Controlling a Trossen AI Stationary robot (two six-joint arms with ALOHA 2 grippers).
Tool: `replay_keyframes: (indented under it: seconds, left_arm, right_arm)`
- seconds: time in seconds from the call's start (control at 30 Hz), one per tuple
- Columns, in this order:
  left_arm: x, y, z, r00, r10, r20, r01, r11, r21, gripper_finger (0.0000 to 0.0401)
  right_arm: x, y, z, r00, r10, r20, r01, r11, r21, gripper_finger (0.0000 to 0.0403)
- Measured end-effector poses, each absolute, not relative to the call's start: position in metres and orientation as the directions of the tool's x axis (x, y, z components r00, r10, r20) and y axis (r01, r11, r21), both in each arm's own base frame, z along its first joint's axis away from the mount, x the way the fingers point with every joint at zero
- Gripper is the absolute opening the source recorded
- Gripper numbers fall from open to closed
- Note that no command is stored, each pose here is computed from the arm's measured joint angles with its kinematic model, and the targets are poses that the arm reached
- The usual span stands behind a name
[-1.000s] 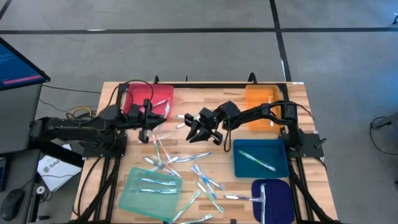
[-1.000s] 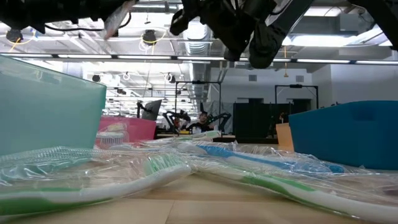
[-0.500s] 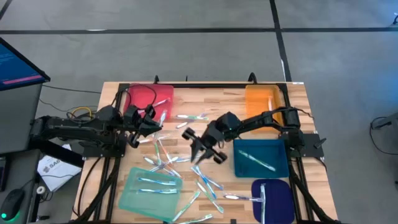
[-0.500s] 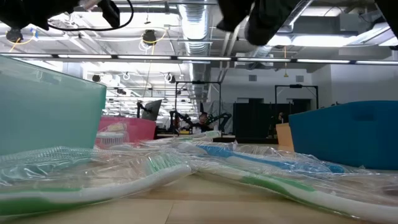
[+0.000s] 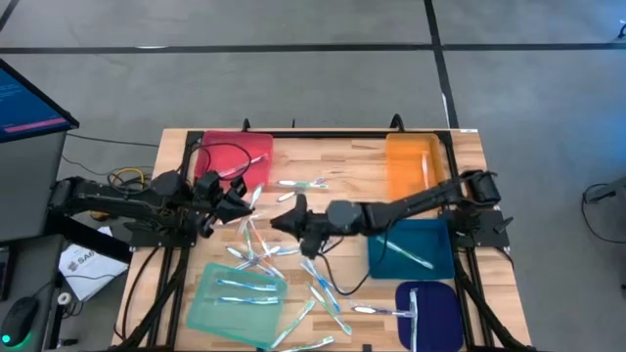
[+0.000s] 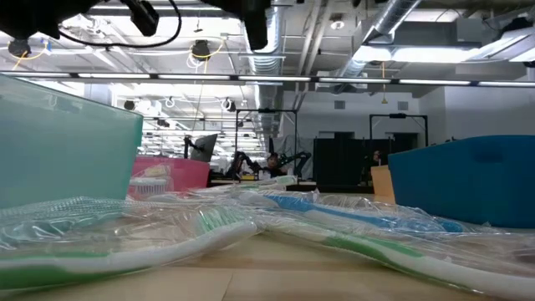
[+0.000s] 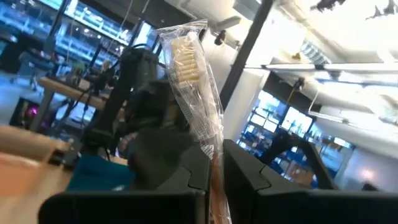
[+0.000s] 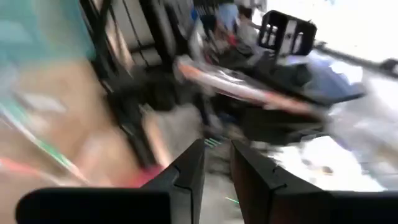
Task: Pick & Place Toothbrushes
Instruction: Put the orange toothbrush into the orange bin
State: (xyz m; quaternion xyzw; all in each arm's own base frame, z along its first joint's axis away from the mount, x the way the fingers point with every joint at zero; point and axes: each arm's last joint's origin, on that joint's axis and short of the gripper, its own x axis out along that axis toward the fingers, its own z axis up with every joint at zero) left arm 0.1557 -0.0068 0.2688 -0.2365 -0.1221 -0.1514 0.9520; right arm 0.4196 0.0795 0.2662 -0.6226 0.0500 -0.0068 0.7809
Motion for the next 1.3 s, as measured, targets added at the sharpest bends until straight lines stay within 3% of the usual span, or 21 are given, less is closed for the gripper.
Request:
replay_keyframes:
  seconds: [0.17, 0.4, 0.77, 0.83, 0.9, 1.07, 1.2, 1.3]
  left_arm:
    - [0.162, -0.008, 0.262, 0.937, -0.226, 0.266, 0.337, 0.787, -0.517, 0.0016]
    - [0.170, -0.008, 0.258, 0.941, -0.224, 0.252, 0.334, 0.725, -0.603, 0.0016]
    - [0.170, -0.006, 0.261, 0.942, -0.169, 0.289, 0.321, 0.702, -0.635, 0.0016]
    - [0.170, -0.005, 0.261, 0.945, -0.161, 0.286, 0.313, 0.703, -0.638, 0.0016]
    - [0.171, -0.005, 0.260, 0.947, -0.161, 0.277, 0.308, 0.702, -0.643, 0.0016]
    - [0.171, -0.005, 0.257, 0.954, -0.161, 0.252, 0.291, 0.693, -0.659, 0.0016]
    - [0.172, -0.005, 0.255, 0.960, -0.161, 0.231, 0.276, 0.692, -0.667, 0.0016]
    - [0.174, -0.005, 0.252, 0.965, -0.159, 0.208, 0.259, 0.688, -0.677, 0.0016]
  right_arm:
    - [0.410, 0.114, 0.269, 0.988, -0.150, -0.046, -0.071, -0.166, -0.983, 0.0071]
    - [0.405, 0.128, 0.277, 0.981, -0.190, 0.034, -0.051, -0.424, -0.904, 0.0093]
    - [0.448, 0.110, 0.247, 0.979, -0.201, 0.044, -0.056, -0.468, -0.882, 0.0249]
    - [0.457, 0.114, 0.233, 0.984, -0.175, 0.020, -0.076, -0.527, -0.846, 0.0267]
    - [0.464, 0.119, 0.224, 0.985, -0.170, 0.018, -0.089, -0.600, -0.795, 0.0276]
    - [0.478, 0.122, 0.212, 0.971, -0.186, 0.150, 0.009, -0.599, -0.800, 0.0281]
    - [0.485, 0.129, 0.197, 0.962, -0.207, 0.180, -0.018, -0.703, -0.711, 0.0281]
    - [0.487, 0.131, 0.193, 0.959, -0.215, 0.187, -0.028, -0.723, -0.690, 0.0281]
